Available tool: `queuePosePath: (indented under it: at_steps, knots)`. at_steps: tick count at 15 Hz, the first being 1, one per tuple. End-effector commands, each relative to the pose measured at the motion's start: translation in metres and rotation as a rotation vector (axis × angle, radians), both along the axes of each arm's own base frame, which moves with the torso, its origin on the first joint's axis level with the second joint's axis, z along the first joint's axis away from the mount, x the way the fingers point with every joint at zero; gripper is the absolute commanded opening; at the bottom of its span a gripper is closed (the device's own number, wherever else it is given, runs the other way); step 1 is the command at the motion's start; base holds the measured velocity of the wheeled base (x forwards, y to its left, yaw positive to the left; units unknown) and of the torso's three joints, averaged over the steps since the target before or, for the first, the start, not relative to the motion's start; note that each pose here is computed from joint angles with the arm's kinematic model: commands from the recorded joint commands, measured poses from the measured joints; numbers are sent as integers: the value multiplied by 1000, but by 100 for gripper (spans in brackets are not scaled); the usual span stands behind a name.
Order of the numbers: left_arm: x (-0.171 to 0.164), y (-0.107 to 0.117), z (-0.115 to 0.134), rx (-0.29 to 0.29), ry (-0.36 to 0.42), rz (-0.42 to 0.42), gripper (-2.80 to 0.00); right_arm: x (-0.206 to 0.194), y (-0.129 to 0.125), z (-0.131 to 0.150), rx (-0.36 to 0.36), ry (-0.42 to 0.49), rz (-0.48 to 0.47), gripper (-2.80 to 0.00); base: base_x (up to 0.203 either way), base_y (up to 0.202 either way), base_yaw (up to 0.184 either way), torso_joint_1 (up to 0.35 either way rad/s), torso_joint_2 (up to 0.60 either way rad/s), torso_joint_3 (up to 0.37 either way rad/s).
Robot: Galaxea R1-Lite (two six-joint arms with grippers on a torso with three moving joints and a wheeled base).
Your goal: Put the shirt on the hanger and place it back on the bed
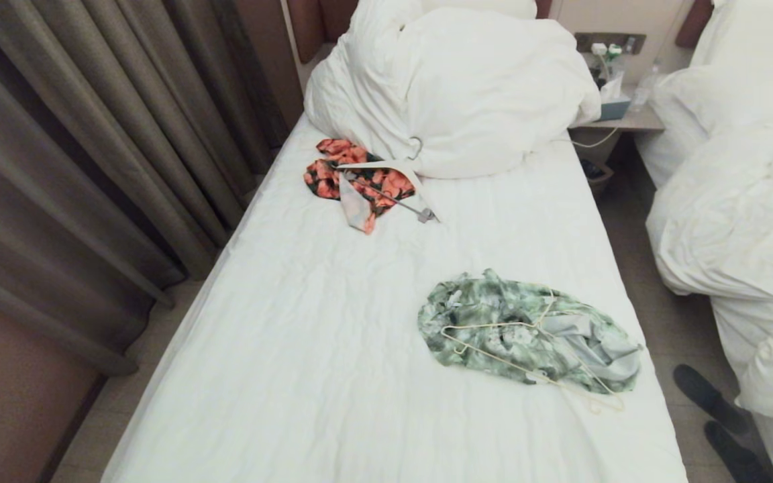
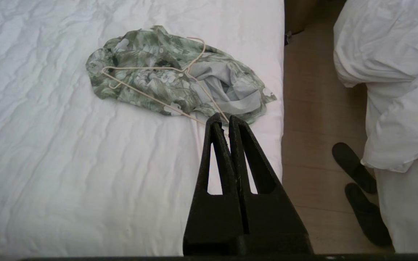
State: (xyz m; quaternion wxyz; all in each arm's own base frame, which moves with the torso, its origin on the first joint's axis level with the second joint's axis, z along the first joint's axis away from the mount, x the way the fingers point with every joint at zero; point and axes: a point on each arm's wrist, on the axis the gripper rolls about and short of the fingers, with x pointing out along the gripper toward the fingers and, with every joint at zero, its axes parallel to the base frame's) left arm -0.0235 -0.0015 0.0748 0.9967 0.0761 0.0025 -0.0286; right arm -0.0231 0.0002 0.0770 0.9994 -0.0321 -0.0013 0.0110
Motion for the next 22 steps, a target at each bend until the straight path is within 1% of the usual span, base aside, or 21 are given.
queuePosePath:
  at_steps: [1, 3, 22]
  knots:
    - [0, 0, 0, -17, 5, 6, -280, 0, 0, -1, 0, 3, 2, -280, 0, 0, 0, 0, 0, 0]
    - [0, 0, 0, -36, 7, 13, -280, 0, 0, -1, 0, 3, 2, -280, 0, 0, 0, 0, 0, 0]
    - [1, 0, 0, -39, 6, 14, -280, 0, 0, -1, 3, 4, 2, -280, 0, 0, 0, 0, 0, 0]
